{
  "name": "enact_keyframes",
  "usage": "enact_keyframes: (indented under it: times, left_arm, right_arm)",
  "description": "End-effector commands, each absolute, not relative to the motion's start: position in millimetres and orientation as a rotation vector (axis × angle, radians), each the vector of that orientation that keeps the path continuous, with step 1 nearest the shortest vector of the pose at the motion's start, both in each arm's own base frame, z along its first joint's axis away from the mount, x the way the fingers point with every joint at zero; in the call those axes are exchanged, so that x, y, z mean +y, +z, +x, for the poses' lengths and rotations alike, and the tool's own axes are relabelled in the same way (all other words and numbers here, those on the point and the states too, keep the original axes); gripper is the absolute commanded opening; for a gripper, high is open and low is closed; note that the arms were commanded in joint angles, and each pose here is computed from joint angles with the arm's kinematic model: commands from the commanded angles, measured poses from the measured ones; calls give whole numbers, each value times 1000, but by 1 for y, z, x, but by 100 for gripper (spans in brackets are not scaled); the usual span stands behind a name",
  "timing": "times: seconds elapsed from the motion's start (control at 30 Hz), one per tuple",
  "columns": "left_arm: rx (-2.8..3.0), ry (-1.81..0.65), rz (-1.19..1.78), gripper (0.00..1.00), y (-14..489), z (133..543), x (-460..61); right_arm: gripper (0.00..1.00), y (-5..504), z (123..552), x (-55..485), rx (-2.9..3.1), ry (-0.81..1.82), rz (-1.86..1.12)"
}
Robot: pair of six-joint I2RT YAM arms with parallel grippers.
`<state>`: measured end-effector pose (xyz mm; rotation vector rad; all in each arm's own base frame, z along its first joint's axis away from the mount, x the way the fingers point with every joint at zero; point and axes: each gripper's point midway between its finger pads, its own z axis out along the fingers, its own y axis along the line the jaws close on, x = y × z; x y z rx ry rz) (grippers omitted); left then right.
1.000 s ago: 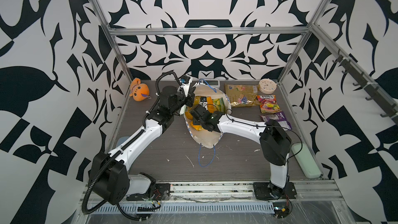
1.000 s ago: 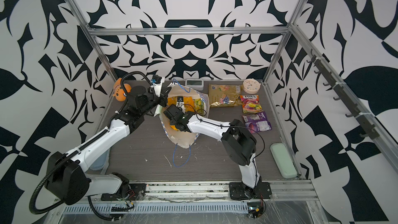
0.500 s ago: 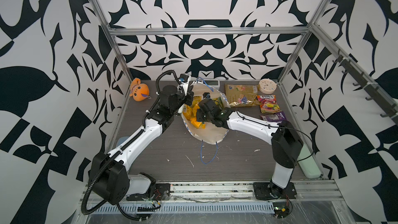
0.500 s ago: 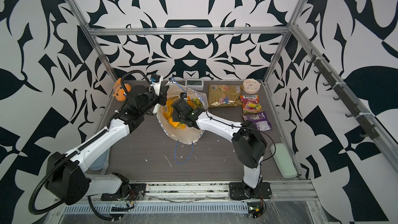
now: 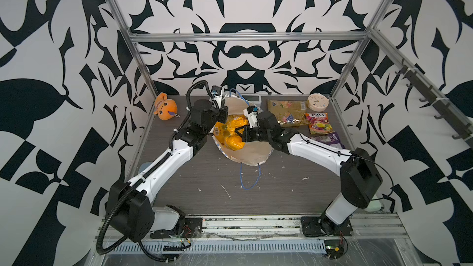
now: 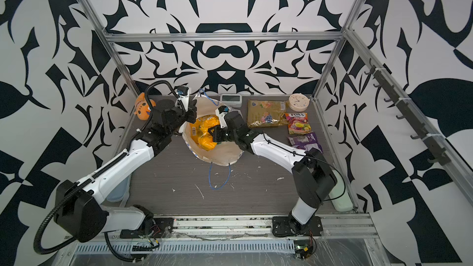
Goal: Take the snacks out of the paper bag
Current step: Pick up the snack from the paper bag.
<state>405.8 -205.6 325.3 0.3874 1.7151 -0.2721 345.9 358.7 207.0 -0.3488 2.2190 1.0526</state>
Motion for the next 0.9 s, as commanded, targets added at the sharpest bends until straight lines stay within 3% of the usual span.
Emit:
enact_keyframes:
  times: [0.0, 0.47, 0.87]
  left_arm:
    - [1630, -265, 310, 0, 361, 412, -201]
    - [1662, -211, 267, 0, 356, 422, -189]
    - [1660, -224, 257, 0, 354, 425, -187]
  right_arm:
    - [0, 301, 340, 368, 1902, 1232, -448]
    - [0, 379, 310, 333, 1774, 1335, -548]
    - [0, 428, 290, 214, 1747, 1099, -309]
